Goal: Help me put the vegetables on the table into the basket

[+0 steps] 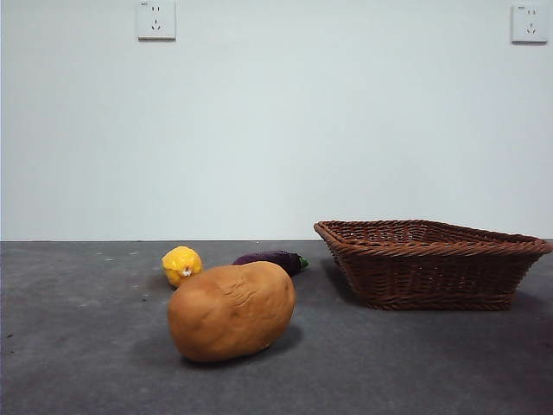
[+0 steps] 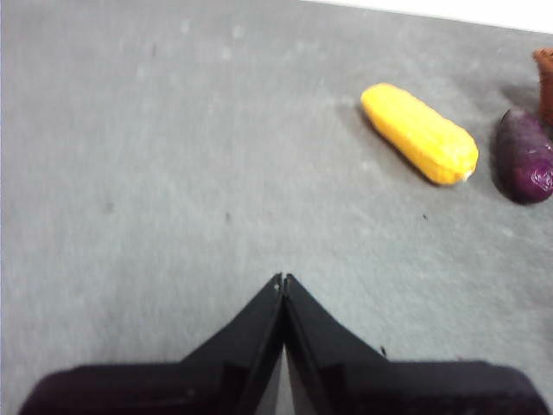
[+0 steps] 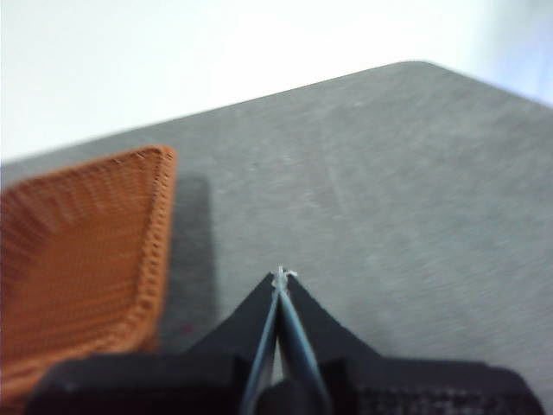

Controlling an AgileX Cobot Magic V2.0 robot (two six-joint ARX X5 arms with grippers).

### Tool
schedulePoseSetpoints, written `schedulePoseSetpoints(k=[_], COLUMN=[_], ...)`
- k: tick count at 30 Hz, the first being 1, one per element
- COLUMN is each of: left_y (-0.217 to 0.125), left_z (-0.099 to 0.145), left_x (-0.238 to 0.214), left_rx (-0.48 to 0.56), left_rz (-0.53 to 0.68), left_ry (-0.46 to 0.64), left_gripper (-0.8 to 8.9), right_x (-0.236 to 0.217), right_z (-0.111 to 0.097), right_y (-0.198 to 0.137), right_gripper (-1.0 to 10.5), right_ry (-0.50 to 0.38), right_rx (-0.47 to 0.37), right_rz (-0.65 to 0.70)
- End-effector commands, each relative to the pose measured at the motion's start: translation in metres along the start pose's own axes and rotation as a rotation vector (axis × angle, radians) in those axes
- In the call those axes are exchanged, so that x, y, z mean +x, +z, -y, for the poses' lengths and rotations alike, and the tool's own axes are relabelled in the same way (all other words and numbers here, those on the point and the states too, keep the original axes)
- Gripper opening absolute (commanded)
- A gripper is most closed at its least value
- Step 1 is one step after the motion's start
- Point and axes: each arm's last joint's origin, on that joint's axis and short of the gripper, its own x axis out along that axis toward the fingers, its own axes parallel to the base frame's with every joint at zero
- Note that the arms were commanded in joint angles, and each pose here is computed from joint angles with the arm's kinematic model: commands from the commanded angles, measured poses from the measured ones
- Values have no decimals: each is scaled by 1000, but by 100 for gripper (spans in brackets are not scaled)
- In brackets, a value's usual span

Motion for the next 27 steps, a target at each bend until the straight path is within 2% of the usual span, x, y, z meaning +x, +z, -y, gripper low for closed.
schedulePoseSetpoints(k=[1,4,6,14,18,23,27], left_y=[15,34,48,92,105,110,105], left_z=[3,8,12,25,30,33,36], left_x=[-6,-12,-15,-9,4,23,36], left_rx=[-39,-41,-53,-77,-94,-125,-192], left_rz=[12,4,3,-86,-162,-267,-393], left_ry=[-3,-40,-82,-228,-289,-351,-451], left_gripper=[-3,-3,-4,-4,-3,-3,-3], right_x=[0,-3,-6,-21,-25,-18,-7], right_z=[-3,-8,-10,-17,-21,-28,-38], right_y=[0,6,12,41,57,74,98], right_gripper=[-3,-9,-9,-9,-9,-8,0], right_ry=[95,218,256,267,259,268,323], right_rx=[183,244,272,286,290,294,318], right_rz=[-12,-48,-82,-231,-350,-508,-590])
